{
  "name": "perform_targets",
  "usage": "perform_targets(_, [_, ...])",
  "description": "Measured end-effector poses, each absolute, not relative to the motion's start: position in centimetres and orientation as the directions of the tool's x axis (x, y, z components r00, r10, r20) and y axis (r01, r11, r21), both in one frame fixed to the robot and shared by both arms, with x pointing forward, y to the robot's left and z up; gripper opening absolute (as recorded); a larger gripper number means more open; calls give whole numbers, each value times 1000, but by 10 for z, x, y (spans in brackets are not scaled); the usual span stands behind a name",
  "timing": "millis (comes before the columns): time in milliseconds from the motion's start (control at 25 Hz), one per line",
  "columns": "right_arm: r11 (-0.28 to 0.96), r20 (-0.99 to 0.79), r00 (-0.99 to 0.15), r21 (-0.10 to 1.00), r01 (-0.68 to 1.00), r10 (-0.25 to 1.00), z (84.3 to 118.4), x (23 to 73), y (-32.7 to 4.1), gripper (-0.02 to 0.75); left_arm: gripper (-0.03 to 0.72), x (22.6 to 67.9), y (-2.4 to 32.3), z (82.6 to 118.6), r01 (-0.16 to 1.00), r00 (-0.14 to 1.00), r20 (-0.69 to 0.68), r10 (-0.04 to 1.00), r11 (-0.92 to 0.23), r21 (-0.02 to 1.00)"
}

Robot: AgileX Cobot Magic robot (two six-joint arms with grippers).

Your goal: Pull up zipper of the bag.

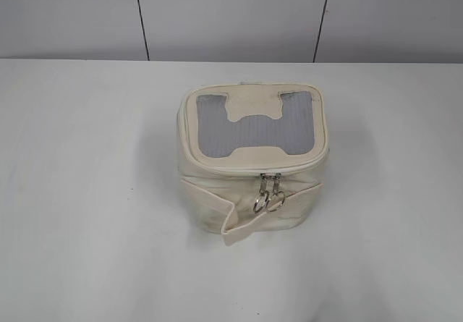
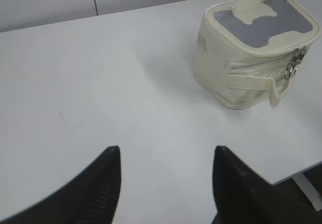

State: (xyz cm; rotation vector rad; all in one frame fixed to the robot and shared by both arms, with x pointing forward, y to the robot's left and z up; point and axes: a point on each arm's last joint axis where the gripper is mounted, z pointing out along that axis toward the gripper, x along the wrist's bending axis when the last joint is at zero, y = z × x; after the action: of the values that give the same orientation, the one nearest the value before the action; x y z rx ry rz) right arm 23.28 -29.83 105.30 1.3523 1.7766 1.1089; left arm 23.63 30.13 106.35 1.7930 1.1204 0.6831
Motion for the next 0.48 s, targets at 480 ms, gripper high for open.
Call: perform_targets(480, [75,3,-176,898,433,984,1053,233,-298,454,445,236,301,1064,439,201,-2,979,-89,894])
